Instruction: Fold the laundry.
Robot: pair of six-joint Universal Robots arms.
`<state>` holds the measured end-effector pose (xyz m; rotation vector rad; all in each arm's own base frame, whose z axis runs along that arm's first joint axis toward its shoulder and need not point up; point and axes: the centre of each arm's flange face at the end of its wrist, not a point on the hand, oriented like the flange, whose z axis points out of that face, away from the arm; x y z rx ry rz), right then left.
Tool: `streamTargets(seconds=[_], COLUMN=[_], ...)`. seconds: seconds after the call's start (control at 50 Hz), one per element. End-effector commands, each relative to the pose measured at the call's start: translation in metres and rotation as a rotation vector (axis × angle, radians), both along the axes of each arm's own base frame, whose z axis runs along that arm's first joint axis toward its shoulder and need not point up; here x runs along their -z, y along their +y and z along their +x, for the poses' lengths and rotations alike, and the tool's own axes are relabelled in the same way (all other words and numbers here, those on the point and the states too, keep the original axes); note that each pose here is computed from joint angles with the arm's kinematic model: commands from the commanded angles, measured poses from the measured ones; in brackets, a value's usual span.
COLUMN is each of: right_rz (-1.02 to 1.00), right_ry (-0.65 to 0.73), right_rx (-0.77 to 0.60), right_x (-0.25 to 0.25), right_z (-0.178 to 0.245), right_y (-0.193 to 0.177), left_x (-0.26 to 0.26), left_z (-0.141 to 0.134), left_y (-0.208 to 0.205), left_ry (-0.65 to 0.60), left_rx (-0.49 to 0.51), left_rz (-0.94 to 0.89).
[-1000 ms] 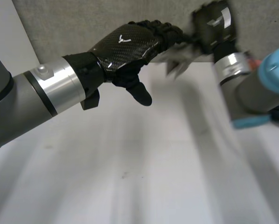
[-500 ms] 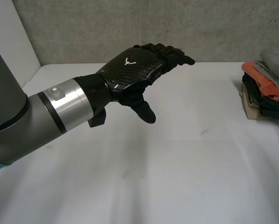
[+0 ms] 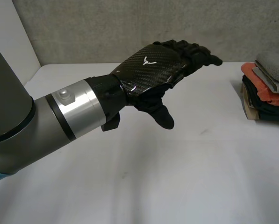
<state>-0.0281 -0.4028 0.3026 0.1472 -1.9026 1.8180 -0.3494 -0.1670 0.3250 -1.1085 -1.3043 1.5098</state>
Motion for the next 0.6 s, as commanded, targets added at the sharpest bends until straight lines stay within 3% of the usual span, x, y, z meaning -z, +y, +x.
streamTargets(seconds=[0.02, 0.08, 0.14, 0.16, 0.2, 0.26, 0.28, 0.34, 0.38, 0.42, 0.5, 0.6], right_rz=[-0.219, -0.4, -0.526, -0.543, -0.555, -0.508, -0.488, -0.392, -0.34, -0.251, -0.117, -0.013], right_ry=[0.147, 0.156, 0.132, 0.124, 0.094, 0.05, 0.04, 0.002, -0.005, -0.001, 0.033, 0.079], right_rx=[0.109, -0.033, -0.203, -0.245, -0.389, -0.586, -0.634, -0.769, -0.806, -0.838, -0.851, -0.87], right_x=[-0.062, -0.095, -0.111, -0.112, -0.104, -0.082, -0.075, -0.045, -0.032, -0.011, 0.025, 0.059], right_z=[-0.007, 0.041, 0.086, 0.096, 0.129, 0.18, 0.194, 0.237, 0.25, 0.263, 0.274, 0.286], right_y=[-0.006, 0.002, 0.018, 0.023, 0.038, 0.058, 0.065, 0.092, 0.104, 0.119, 0.132, 0.143], left_x=[-0.041, -0.063, -0.089, -0.095, -0.097, -0.095, -0.089, -0.075, -0.055, -0.034, 0.044, 0.115], left_z=[-0.001, 0.005, 0.022, 0.041, 0.068, 0.1, 0.118, 0.141, 0.158, 0.165, 0.18, 0.208], left_y=[-0.003, -0.014, -0.039, -0.061, -0.086, -0.11, -0.125, -0.143, -0.158, -0.17, -0.203, -0.228], left_ry=[0.116, 0.192, 0.296, 0.328, 0.33, 0.305, 0.256, 0.152, 0.017, -0.092, -0.433, -0.68], left_rx=[-0.052, -0.149, -0.338, -0.483, -0.654, -0.82, -0.906, -1.001, -1.073, -1.103, -1.128, -1.139], left_rz=[-0.104, -0.102, -0.095, -0.092, -0.094, -0.105, -0.111, -0.131, -0.155, -0.162, -0.147, -0.063])
